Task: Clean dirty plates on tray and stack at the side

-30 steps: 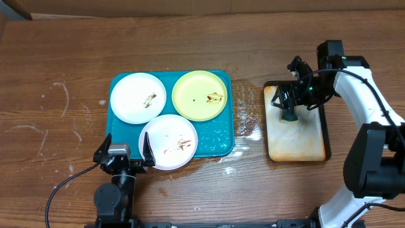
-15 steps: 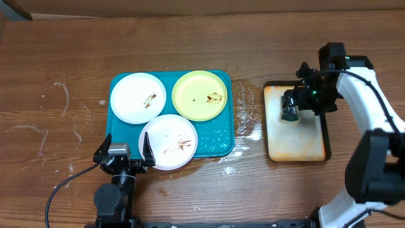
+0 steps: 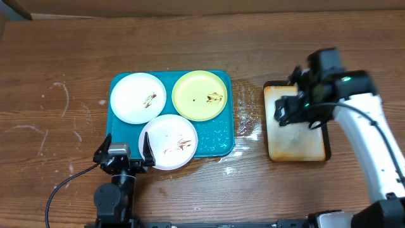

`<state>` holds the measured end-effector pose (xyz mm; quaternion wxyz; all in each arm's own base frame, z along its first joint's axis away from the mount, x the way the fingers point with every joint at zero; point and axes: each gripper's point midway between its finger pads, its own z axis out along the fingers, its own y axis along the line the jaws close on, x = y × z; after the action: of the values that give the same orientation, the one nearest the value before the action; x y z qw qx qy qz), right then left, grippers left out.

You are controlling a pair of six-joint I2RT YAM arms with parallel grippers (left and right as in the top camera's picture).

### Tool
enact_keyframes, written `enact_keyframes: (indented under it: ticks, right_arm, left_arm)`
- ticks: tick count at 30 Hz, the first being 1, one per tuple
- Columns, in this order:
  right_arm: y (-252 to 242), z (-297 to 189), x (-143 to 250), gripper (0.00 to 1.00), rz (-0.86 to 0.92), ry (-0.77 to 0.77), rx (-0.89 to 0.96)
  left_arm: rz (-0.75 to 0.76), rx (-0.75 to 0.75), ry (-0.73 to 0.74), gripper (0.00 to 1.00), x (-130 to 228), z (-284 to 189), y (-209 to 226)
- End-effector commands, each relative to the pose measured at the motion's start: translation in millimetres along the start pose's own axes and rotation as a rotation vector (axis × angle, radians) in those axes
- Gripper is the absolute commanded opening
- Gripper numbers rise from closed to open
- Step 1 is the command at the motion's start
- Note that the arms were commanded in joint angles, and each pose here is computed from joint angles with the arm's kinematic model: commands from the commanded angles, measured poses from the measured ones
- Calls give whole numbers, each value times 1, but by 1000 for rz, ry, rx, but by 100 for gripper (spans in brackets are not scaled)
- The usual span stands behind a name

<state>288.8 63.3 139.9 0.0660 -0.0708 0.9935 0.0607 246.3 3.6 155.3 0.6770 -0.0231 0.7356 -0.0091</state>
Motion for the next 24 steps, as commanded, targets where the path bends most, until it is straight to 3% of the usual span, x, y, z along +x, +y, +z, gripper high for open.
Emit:
enact_keyframes:
  ticks: [1,3,7,16,17,18,19,20,21,23,24]
  right_arm:
    - [-12,28,28,100,242,78,139]
    - [-18,42,45,100,359,118,180]
    - [-22,64,57,100,378,131,186]
    - [-3,69,39,98,381,78,61]
    - [-2,69,38,72,382,75,57]
    - [-3,69,38,36,389,73,57]
    - [-3,69,37,34,401,71,58]
    - [-3,69,36,58,405,67,56]
    - [-3,69,34,100,404,60,56]
    - [-4,70,30,100,402,40,56]
    - [-5,70,26,94,403,26,55]
  left_arm:
    - [15,5,-6,100,0,0,0]
    - [15,5,-6,100,0,0,0]
    - [15,5,-5,100,0,0,0]
    - [15,5,-5,100,0,0,0]
    - [15,5,-4,100,0,0,0]
    - [15,5,-5,100,0,0,0]
    - [15,5,-4,100,0,0,0]
    - [15,5,-4,100,0,0,0]
    - [15,5,-4,100,0,0,0]
    - [15,5,-4,100,0,0,0]
    - [15,5,-4,100,0,0,0]
